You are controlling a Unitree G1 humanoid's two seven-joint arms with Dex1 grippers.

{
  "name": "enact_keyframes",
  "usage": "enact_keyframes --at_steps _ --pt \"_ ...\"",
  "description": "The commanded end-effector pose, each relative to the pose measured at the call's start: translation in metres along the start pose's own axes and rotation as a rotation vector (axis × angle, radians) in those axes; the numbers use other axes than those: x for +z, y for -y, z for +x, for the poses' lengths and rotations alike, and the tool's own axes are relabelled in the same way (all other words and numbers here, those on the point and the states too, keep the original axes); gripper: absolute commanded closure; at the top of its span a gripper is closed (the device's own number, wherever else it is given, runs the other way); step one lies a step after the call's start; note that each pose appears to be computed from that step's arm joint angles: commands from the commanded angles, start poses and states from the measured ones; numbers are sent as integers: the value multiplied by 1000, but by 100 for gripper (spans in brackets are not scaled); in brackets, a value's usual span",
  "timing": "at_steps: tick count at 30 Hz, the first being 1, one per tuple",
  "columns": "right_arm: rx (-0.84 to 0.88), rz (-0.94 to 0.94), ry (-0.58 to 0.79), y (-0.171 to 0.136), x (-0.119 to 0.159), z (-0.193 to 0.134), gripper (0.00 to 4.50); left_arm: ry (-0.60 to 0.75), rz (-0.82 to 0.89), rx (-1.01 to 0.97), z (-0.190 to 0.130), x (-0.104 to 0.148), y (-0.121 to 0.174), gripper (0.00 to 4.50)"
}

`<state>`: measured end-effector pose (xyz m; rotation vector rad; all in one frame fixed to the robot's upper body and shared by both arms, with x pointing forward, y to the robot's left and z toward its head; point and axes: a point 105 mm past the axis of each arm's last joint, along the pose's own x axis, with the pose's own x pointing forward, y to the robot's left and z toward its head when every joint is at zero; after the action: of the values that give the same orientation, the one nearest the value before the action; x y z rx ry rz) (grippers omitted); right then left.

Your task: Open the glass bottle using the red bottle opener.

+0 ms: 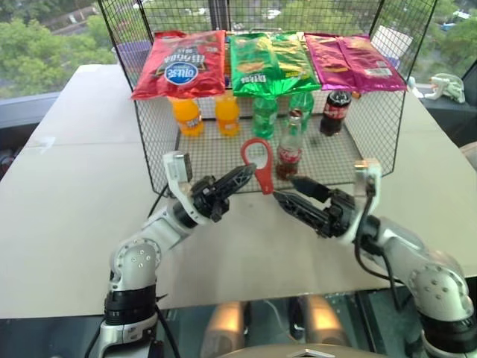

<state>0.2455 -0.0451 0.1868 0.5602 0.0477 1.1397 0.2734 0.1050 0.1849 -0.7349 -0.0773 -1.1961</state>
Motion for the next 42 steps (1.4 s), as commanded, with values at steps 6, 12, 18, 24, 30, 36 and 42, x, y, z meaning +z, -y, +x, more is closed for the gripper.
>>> enact_keyframes --at_steps 6,12,18,24,30,36,42 --pt "106 -8 -37 -6 -2 22 224 -2 54 -42 2 3 11 450" --pt "128 -5 -45 -6 -2 24 224 -12 64 -47 0 3 12 450" --pt "148 -4 -38 -8 -1 29 224 -24 68 -53 0 3 12 450" --pt "152 1 -46 -6 -4 32 224 -41 71 -66 -1 1 14 450" --pt "161 4 -64 -5 -7 32 429 -35 81 -80 0 3 15 450" --pt "160 -5 -65 -3 -6 31 440 -22 112 -84 -1 8 15 450" --pt "150 -24 -59 0 -3 27 450 -48 113 -62 -3 6 13 273"
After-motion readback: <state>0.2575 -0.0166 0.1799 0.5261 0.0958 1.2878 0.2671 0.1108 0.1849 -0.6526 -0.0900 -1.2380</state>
